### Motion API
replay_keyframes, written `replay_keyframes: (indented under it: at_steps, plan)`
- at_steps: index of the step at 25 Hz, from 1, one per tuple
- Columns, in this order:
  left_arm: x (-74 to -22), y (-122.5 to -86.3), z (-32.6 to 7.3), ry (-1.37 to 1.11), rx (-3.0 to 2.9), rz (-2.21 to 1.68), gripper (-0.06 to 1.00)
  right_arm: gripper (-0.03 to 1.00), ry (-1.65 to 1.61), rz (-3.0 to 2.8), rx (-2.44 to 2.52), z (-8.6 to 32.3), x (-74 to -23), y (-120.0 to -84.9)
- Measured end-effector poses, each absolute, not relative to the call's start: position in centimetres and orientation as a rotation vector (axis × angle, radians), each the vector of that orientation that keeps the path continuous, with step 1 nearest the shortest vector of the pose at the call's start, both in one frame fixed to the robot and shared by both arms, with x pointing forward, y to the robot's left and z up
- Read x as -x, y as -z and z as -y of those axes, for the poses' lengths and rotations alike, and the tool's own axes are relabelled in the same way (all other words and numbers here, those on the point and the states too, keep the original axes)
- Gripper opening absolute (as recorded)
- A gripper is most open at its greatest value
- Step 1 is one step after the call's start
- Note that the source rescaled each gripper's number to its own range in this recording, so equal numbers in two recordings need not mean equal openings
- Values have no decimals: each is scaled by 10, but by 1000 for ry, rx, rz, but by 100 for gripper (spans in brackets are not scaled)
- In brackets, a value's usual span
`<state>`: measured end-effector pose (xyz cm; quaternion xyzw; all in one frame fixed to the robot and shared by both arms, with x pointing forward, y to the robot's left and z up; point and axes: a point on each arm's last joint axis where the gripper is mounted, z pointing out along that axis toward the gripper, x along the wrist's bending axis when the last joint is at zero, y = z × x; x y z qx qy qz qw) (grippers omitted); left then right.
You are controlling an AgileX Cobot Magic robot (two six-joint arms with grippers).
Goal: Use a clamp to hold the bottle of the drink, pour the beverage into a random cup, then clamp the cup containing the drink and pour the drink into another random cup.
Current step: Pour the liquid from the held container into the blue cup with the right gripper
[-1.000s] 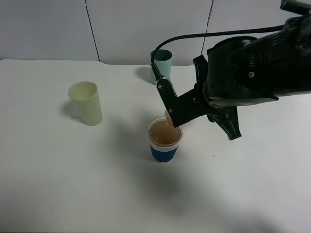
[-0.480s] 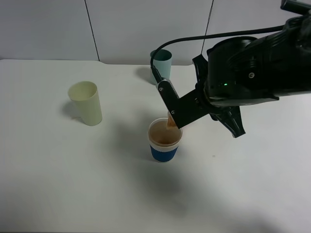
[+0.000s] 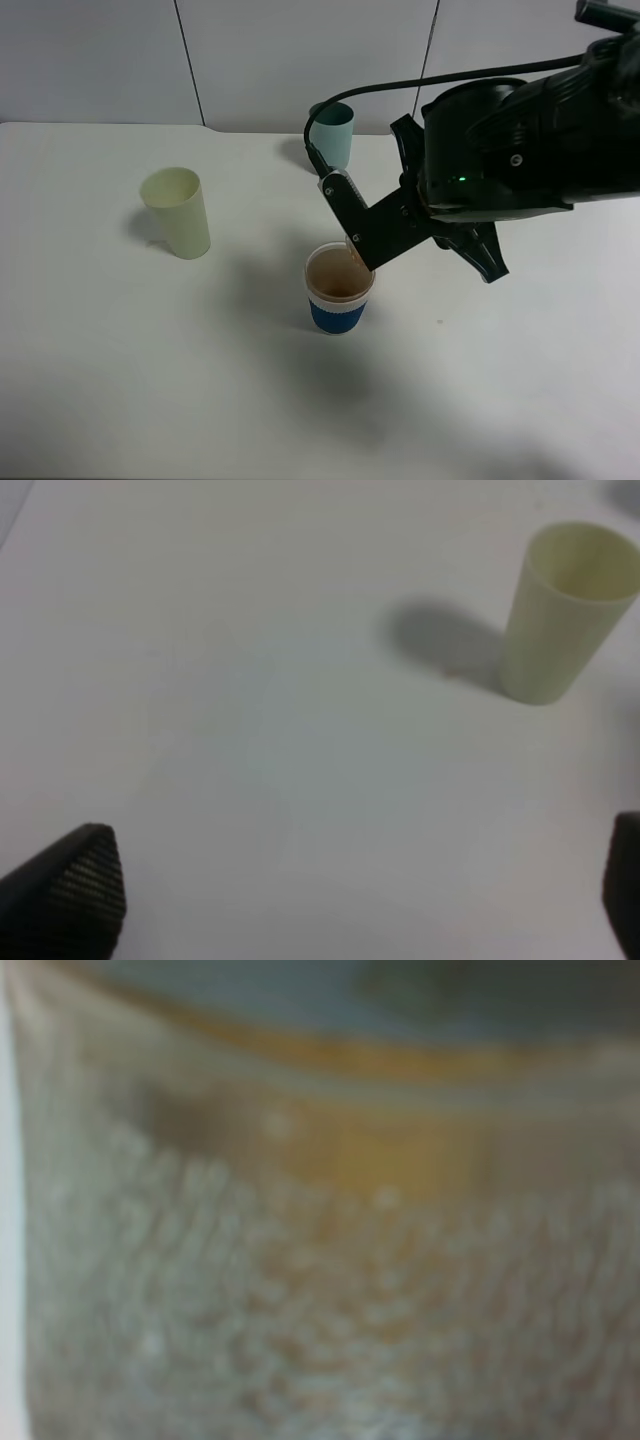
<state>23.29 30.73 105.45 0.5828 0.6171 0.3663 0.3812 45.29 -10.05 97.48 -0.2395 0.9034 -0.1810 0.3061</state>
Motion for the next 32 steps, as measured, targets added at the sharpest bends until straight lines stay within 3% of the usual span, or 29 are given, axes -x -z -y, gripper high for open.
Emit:
replay_keyframes:
  at_steps: [32]
  plan:
    - [-233,-1055,-307,-935,-1487,-1575,89,1,512,-2325,600,94,-463,-995]
